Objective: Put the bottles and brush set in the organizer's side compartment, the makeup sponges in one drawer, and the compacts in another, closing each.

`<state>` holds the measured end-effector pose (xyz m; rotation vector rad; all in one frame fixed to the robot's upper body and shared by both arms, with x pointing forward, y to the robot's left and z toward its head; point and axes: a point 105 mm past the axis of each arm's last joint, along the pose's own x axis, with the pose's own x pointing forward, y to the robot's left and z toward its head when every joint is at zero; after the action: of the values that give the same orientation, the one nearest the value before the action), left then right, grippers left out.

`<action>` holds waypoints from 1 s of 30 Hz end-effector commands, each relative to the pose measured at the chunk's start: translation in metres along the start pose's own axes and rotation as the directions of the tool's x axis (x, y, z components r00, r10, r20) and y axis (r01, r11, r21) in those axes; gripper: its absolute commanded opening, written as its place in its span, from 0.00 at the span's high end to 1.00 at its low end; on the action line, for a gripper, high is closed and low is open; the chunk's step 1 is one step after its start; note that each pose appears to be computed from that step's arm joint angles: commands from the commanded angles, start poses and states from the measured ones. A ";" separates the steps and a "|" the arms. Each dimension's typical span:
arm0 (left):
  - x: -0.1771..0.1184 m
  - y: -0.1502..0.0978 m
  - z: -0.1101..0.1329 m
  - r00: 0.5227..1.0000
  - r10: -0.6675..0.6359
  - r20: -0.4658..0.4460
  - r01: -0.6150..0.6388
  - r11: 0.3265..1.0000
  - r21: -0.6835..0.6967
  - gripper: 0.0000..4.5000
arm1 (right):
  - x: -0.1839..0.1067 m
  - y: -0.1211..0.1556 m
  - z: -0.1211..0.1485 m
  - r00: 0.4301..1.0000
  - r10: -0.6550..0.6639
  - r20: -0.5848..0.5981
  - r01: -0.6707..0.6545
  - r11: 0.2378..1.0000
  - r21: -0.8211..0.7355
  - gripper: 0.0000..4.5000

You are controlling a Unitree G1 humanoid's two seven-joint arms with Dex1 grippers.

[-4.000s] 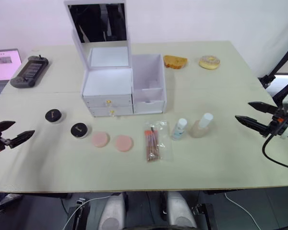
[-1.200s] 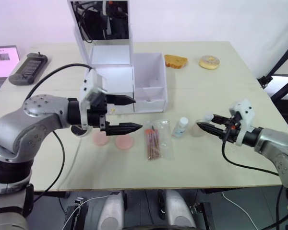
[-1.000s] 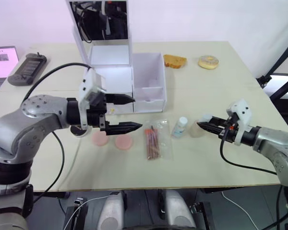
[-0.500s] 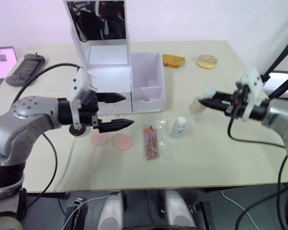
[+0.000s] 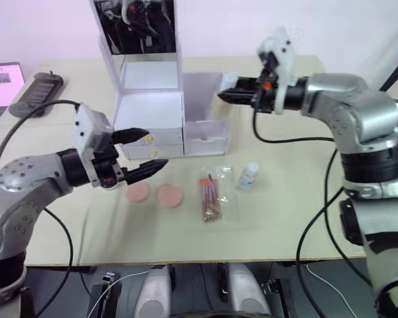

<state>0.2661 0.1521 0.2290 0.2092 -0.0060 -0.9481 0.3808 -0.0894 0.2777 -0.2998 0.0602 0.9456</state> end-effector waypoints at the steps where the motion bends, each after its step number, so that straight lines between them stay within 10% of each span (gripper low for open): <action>1: -0.005 -0.002 0.011 0.999 0.023 0.037 -0.025 0.998 0.055 0.00 | 0.009 -0.007 0.006 0.999 -0.053 0.009 0.053 0.998 -0.016 0.82; 24: 0.001 -0.004 0.009 0.999 0.015 0.035 -0.017 0.998 0.064 0.00 | 0.039 -0.004 -0.054 0.984 -0.094 -0.152 0.100 0.994 0.032 0.82; 30: 0.000 -0.003 0.008 1.000 0.002 0.021 -0.004 0.998 0.069 0.00 | 0.038 -0.002 -0.052 0.987 -0.087 -0.137 0.093 0.995 0.040 0.18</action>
<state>0.2638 0.1478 0.2252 0.2238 -0.0145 -0.9508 0.4100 -0.0757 0.2016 -0.3141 0.2655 0.8307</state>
